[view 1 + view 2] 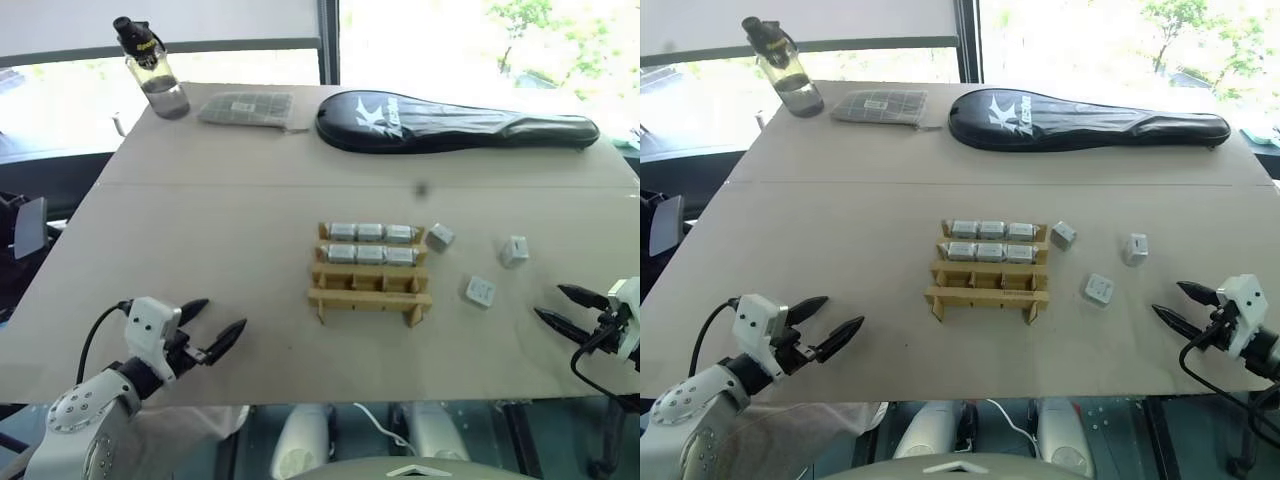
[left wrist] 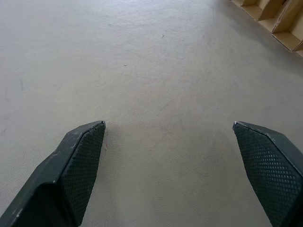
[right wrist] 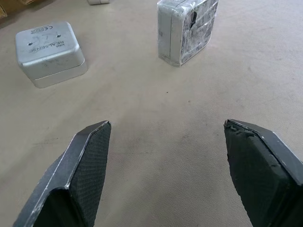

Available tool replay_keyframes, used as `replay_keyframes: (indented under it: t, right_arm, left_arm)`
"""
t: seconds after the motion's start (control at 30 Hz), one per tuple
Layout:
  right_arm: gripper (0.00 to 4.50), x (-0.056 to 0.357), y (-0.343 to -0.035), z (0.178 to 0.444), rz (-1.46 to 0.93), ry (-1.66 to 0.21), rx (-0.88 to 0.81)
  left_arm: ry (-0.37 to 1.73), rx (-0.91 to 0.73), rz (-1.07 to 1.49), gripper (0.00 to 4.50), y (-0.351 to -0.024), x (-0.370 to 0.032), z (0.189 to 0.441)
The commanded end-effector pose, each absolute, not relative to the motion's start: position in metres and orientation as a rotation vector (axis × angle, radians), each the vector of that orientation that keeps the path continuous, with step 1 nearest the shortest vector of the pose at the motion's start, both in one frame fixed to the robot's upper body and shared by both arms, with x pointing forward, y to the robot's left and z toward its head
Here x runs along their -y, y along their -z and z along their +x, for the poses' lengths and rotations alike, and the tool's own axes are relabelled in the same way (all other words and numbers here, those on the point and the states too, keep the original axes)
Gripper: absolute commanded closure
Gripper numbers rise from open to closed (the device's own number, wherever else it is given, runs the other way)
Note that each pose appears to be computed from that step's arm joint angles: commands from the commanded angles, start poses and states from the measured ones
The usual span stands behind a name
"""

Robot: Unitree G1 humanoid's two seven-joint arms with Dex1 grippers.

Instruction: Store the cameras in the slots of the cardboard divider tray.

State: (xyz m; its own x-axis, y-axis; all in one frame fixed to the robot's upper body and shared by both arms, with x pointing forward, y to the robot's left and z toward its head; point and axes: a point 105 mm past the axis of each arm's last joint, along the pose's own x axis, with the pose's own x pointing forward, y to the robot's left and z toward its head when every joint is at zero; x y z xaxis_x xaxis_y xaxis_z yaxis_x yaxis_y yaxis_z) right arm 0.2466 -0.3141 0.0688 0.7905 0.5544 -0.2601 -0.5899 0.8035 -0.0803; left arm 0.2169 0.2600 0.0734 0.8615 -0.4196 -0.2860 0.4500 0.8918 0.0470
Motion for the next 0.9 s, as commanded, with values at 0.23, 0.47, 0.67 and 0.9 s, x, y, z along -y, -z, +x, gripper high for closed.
replay_keyframes:
  t: [0.23,0.47,0.67,0.9]
  right_arm:
    - [0.75,0.318,-0.082,0.24,-0.184,-0.582,-0.181]
    - [0.75,0.316,-0.078,0.236,-0.173,-0.564,-0.179]
    - [0.75,0.315,-0.079,0.234,-0.162,-0.551,-0.173]
    - [0.75,0.314,-0.085,0.235,-0.143,-0.531,-0.15]
  left_arm:
    - [0.501,-0.235,0.135,0.0,-0.087,-0.257,0.225]
    - [0.512,-0.243,0.144,0.0,-0.089,-0.259,0.226]
    - [0.524,-0.245,0.148,0.0,-0.09,-0.259,0.228]
    - [0.546,-0.233,0.159,0.0,-0.092,-0.256,0.232]
